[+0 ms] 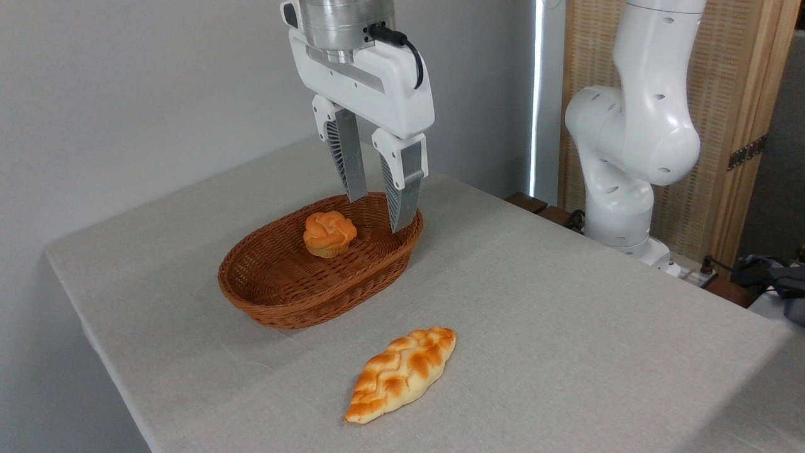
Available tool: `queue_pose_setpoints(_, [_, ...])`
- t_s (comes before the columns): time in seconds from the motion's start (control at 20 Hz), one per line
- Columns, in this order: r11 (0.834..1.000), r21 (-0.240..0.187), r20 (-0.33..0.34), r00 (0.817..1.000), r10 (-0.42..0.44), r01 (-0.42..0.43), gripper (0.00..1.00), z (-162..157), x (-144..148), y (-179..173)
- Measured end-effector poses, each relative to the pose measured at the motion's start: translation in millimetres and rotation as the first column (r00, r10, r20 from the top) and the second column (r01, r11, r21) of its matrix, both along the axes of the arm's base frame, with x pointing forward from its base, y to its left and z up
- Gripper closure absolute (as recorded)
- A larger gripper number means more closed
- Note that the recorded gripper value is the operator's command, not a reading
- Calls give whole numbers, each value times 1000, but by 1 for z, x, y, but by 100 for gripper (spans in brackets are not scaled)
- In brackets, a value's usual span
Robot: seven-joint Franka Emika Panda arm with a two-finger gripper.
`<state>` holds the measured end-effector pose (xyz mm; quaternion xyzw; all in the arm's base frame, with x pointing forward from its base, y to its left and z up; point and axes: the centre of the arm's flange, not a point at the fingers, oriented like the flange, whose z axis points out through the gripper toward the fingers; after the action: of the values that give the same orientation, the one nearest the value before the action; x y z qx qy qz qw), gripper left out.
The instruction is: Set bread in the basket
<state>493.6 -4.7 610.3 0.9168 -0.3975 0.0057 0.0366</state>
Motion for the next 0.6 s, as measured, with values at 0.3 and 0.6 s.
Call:
queue_pose_setpoints(0.3, [1000,0,0,1000,1,-1,0,0,0,1])
queue_pose_setpoints(0.6, [999,-8,-3,999,42,-42,0,-1,0,23])
